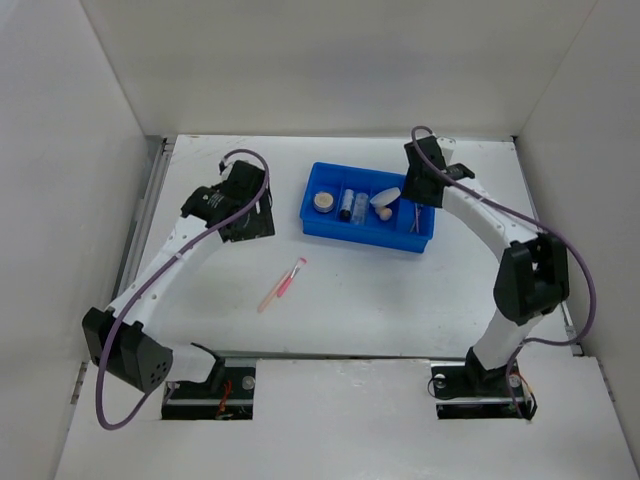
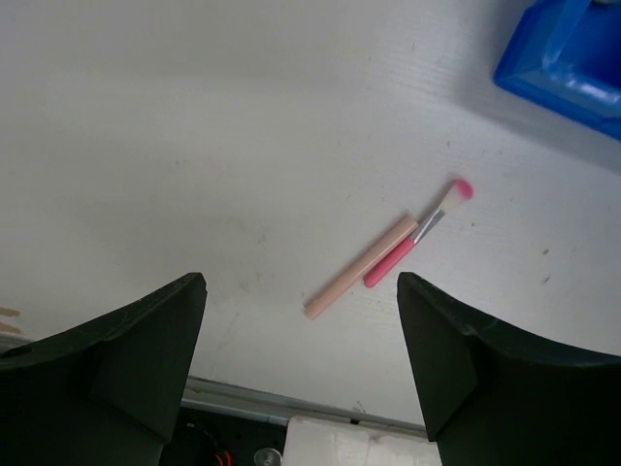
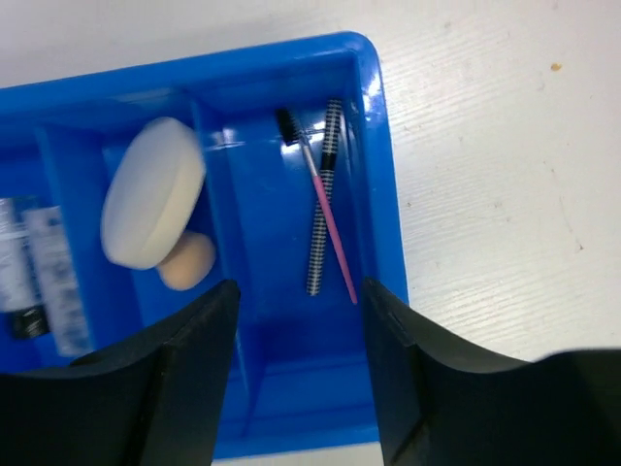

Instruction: Organize the makeup

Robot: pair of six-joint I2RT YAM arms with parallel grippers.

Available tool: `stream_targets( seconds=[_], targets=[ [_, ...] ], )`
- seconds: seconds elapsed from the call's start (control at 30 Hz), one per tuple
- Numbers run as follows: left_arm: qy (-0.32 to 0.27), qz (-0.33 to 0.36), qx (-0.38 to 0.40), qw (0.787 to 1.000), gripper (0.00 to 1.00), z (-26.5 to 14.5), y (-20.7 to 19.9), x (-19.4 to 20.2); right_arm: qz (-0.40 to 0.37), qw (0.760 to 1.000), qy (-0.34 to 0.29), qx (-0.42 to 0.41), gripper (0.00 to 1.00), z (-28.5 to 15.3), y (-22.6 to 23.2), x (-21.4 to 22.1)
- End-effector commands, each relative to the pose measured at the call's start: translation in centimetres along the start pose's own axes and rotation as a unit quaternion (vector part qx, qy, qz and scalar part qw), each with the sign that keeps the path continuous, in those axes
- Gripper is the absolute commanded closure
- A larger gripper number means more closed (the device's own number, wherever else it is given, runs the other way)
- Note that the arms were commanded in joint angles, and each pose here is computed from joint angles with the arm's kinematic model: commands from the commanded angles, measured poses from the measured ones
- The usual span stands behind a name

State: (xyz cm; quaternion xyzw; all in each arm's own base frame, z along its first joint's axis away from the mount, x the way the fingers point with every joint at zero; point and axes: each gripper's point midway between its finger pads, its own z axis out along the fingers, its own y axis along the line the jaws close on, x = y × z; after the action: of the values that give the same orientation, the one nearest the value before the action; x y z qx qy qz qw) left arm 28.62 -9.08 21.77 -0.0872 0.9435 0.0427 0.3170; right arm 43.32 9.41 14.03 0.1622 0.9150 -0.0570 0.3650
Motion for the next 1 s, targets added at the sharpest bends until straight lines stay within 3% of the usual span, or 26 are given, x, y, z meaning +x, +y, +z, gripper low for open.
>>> stream_targets(
  seconds=[0.0,0.2,0.3,0.37,0.53,0.67,0.97],
  targets=[
    [0.037,0.005,0.031,0.999,0.24,1.2,-0.3,3.4,0.025,0.996,-0.059,-0.057,0.45,-5.4,1.6,-3.1],
    [0.095,0.039,0.080,0.991,0.48,3.2,-4.6,7.7,0.015,0.992,-0.041,-0.115,0.62,-9.7,3.9,0.2],
    [0.119,0.024,0.059,0.991,0.57,4.2,-4.9,8.8,-0.002,0.985,-0.016,-0.169,0.64,-12.3,7.3,3.5],
    [0.135,0.030,0.033,0.990,0.57,4.8,-3.9,10.0,-0.019,0.976,0.017,-0.217,0.64,-14.6,10.3,6.9],
    [0.172,0.044,0.014,0.984,0.50,5.9,-2.1,13.9,-0.039,0.963,0.090,-0.249,0.61,-14.9,14.0,13.8],
    [0.207,0.042,0.021,0.977,0.48,7.5,-2.7,16.2,-0.041,0.958,0.095,-0.266,0.61,-15.7,15.5,14.2],
    [0.226,0.037,-0.003,0.973,0.52,10.0,-3.0,17.4,-0.053,0.967,0.078,-0.237,0.61,-15.0,14.6,13.6]
  ],
)
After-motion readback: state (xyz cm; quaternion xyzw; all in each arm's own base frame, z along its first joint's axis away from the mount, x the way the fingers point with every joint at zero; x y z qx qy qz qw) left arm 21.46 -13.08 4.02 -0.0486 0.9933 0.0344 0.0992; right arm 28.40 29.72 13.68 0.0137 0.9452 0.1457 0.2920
